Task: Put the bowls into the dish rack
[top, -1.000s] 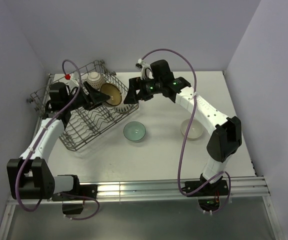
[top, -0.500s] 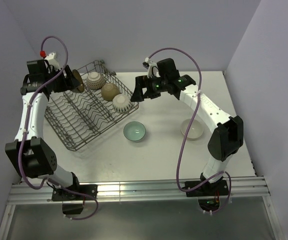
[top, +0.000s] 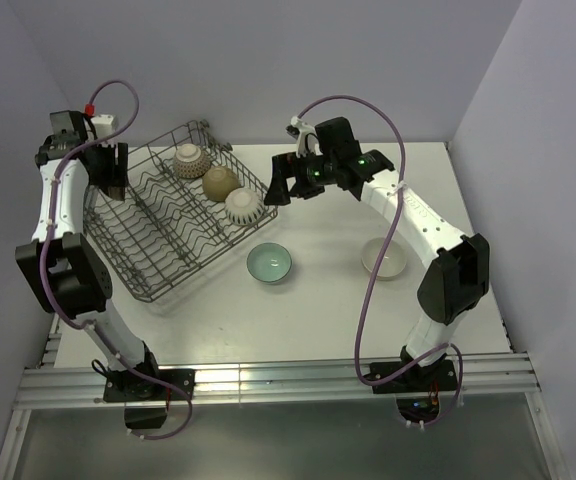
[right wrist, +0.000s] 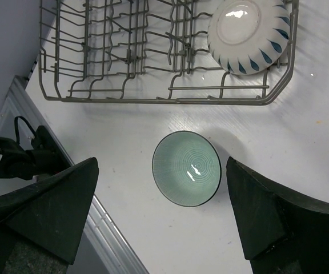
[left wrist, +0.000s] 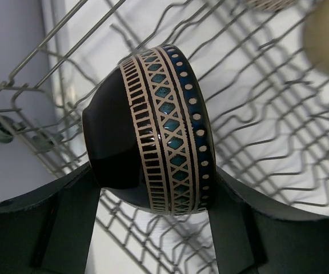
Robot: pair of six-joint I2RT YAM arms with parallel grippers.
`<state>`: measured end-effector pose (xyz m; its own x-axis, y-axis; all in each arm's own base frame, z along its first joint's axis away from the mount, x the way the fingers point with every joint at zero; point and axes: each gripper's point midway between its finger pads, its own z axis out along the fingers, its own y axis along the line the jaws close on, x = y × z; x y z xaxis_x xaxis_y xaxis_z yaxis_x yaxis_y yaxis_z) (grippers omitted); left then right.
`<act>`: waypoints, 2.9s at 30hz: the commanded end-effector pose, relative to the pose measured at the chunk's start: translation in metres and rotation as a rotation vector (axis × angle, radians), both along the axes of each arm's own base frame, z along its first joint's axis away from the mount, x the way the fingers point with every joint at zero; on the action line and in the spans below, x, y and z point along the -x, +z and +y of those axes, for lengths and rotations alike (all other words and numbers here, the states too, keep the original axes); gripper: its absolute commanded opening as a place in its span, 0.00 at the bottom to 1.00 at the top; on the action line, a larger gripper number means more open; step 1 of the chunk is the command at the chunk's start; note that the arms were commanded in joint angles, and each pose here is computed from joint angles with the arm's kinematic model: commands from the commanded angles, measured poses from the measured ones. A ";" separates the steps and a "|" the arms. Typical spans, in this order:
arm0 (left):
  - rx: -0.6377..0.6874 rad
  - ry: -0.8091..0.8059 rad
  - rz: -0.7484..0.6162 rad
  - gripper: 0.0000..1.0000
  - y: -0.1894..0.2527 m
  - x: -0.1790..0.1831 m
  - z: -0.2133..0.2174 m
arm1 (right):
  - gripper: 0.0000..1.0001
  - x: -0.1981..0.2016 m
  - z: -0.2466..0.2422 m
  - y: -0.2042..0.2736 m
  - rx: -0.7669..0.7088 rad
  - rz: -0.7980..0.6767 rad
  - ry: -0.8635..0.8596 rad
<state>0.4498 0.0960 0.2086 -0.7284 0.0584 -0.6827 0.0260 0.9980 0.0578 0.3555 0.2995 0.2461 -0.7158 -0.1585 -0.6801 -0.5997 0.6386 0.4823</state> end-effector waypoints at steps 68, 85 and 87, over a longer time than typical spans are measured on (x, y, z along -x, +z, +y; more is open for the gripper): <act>-0.720 -0.185 0.172 0.00 -0.078 -0.051 0.095 | 1.00 -0.006 -0.026 -0.023 0.045 0.036 -0.015; -0.771 -0.220 0.225 0.10 -0.108 -0.042 0.091 | 1.00 -0.006 -0.029 -0.030 0.063 0.047 -0.016; -0.765 -0.224 0.230 0.25 -0.109 -0.041 0.090 | 1.00 -0.006 -0.029 -0.031 0.064 0.047 -0.017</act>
